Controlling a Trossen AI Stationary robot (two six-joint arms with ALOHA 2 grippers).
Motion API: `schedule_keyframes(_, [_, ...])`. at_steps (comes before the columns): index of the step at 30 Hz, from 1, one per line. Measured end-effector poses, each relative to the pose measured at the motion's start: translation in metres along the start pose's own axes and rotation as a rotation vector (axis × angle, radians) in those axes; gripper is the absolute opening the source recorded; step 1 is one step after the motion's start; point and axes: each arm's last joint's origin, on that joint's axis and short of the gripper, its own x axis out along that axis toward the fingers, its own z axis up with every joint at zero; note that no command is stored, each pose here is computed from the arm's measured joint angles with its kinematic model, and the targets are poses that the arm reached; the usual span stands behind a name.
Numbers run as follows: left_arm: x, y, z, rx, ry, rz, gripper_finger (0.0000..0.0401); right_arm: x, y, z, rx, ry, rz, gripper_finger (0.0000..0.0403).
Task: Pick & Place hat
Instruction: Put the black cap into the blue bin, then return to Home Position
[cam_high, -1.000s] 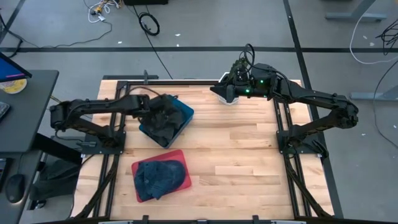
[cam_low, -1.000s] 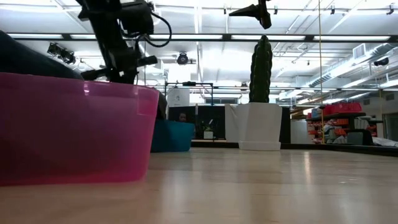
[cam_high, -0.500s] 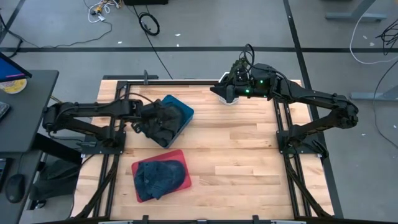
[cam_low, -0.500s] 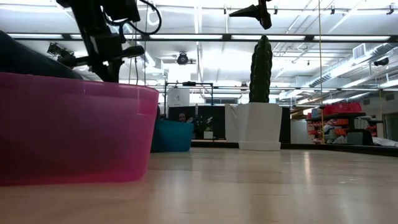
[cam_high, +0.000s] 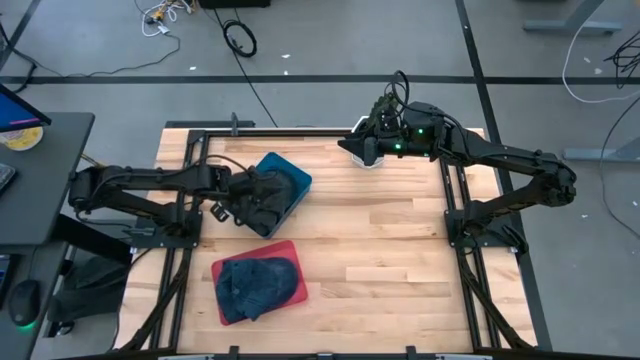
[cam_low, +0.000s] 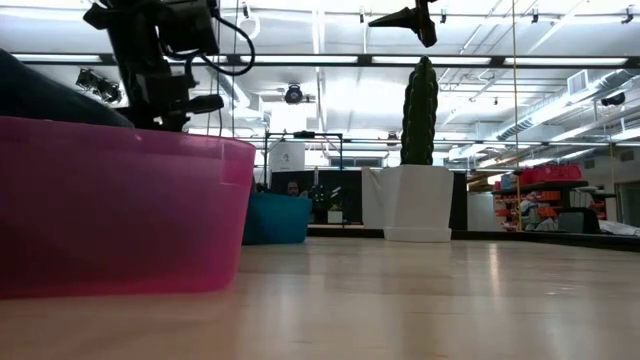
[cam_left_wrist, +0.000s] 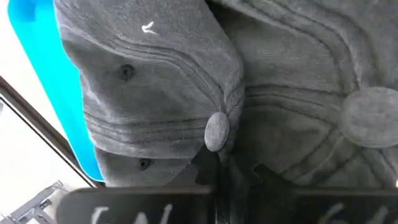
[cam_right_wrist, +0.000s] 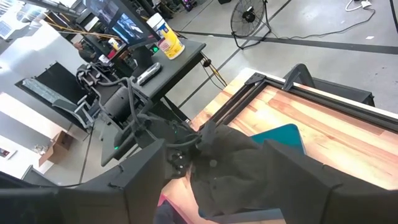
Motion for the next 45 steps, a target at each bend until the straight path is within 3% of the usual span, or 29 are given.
schedule_keyframes(7, [0.0, 0.002, 0.001, -0.065, 0.002, 0.024, 0.0032, 0.0, 0.0, 0.0, -0.008, 0.001, -0.006, 0.0267])
schedule_keyframes(14, [-0.021, 0.021, 0.004, -0.163, -0.037, 0.106, 0.0071, 0.0, -0.004, -0.004, -0.022, 0.038, -0.042, 0.0267])
schedule_keyframes(20, [-0.032, 0.028, 0.005, -0.166, -0.048, 0.116, 0.0132, 0.0, -0.005, -0.005, -0.038, 0.053, -0.055, 0.0267])
schedule_keyframes(26, [-0.031, 0.018, -0.002, -0.144, 0.021, 0.017, 0.0209, 0.0, -0.006, -0.006, -0.052, 0.063, -0.06, 0.0267])
schedule_keyframes(34, [-0.036, 0.017, -0.006, -0.251, 0.171, 0.093, 0.0291, -0.001, -0.007, -0.008, -0.084, 0.087, -0.072, 0.0267])
schedule_keyframes(37, [-0.047, 0.02, -0.003, -0.297, 0.176, 0.135, 0.0304, -0.001, -0.008, -0.009, -0.102, 0.097, -0.079, 0.0267])
schedule_keyframes(45, [-0.096, 0.041, 0.01, -0.52, 0.006, 0.27, 0.0307, -0.004, -0.018, -0.01, -0.142, 0.152, -0.134, 0.0267])
